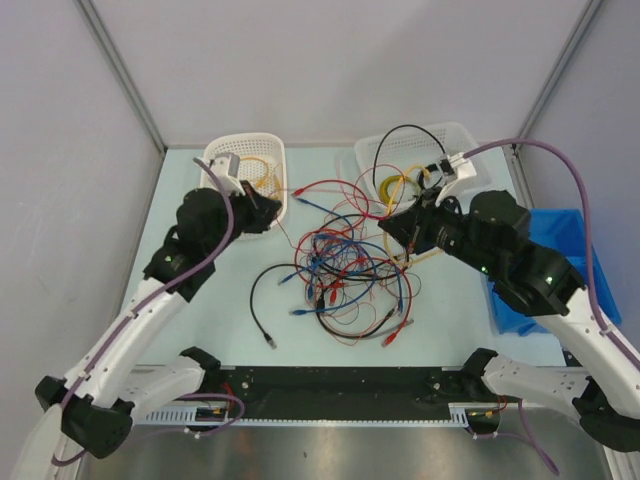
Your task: Untangle the cables
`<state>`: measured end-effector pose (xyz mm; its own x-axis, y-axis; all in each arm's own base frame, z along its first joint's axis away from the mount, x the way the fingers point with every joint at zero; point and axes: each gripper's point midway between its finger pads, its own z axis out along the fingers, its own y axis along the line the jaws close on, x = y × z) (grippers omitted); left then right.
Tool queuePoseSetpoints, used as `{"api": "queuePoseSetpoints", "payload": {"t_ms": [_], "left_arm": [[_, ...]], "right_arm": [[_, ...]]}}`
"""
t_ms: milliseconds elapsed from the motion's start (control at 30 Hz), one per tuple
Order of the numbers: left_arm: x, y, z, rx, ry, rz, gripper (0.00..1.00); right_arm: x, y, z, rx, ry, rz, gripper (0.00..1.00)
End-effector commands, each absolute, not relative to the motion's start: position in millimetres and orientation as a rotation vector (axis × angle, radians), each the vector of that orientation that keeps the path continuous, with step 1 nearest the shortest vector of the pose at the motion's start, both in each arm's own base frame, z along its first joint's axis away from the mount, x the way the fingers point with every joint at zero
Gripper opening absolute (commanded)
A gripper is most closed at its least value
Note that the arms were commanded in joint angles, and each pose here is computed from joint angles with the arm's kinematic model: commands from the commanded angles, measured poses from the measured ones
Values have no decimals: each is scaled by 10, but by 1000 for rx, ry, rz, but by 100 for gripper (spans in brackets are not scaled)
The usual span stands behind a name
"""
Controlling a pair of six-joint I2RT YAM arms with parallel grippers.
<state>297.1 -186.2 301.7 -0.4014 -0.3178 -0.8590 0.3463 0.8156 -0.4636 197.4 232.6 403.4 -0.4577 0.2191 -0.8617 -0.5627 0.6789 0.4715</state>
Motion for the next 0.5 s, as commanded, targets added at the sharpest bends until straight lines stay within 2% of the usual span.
{"api": "queuePoseSetpoints", "payload": {"t_ms": [0,33,133,300,467], "left_arm": [[2850,-1709,3702,14,1815,-689,0],[2829,-1700,4069,19,1741,-712,0],[2837,-1726,4523,21,1665,-748,0],[2835,-1711,5064,-3,1566,-780,0],[2795,-1625,5754,-25,1421,-788,0]], "right_arm": [[2103,2250,3480,-257,1982,772,0],[2113,2261,3417,-255,1998,767,0],[2129,2295,3234,-267,2034,753,0],[2142,2314,2867,-280,2132,705,0],[2098,2323,2764,-290,2154,718,0]]}}
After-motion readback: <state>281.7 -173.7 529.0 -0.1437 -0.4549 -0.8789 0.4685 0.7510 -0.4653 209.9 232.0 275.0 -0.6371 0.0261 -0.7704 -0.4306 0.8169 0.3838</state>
